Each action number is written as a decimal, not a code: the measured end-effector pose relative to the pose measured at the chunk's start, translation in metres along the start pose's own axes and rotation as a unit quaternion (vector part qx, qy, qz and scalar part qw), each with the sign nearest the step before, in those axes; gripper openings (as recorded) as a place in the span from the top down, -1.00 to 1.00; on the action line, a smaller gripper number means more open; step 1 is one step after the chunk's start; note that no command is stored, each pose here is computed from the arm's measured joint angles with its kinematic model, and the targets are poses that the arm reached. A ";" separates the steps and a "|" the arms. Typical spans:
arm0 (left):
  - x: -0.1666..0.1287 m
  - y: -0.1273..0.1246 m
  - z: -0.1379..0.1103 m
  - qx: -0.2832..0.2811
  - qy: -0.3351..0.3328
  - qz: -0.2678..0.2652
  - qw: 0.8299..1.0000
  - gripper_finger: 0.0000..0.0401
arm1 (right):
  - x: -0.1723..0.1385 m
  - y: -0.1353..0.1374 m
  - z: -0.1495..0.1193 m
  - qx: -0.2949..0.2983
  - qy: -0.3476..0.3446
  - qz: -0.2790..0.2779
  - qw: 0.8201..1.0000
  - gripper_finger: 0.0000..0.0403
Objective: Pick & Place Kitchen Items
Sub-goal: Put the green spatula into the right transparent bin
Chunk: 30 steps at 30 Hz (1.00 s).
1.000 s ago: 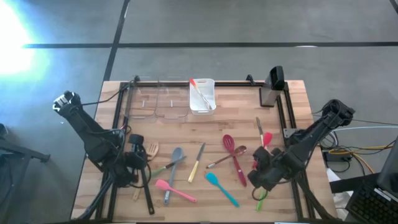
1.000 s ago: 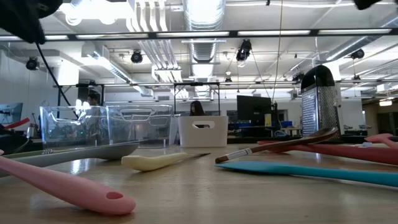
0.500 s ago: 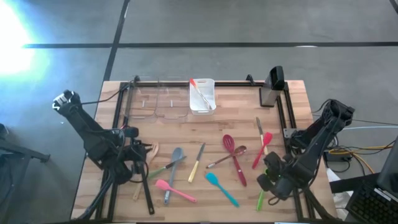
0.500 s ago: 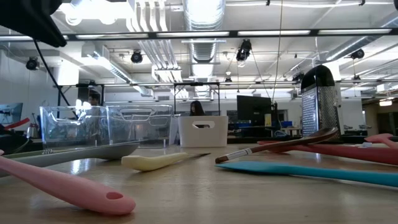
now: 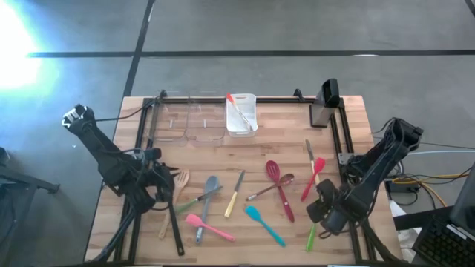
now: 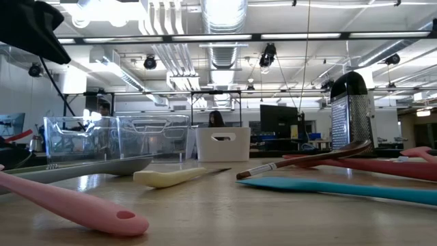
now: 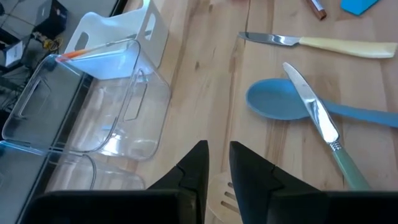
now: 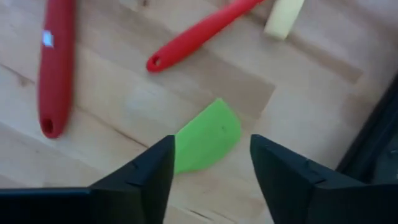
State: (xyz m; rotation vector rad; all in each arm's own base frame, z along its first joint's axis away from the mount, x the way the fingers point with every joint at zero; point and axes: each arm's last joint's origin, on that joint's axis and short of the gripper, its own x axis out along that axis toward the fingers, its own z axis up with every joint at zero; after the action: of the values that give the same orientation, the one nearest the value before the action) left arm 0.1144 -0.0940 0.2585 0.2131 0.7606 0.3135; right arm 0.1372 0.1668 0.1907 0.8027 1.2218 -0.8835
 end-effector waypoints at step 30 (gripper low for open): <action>0.001 0.001 -0.003 -0.001 0.001 0.001 1.000 0.70 | 0.060 -0.019 0.003 -0.001 0.060 0.017 0.998 -0.22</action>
State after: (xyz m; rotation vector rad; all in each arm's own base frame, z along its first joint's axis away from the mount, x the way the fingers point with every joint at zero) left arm 0.1135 -0.0929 0.2560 0.2117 0.7613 0.3161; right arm 0.1285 0.1477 0.1310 0.8834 1.3107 -0.8158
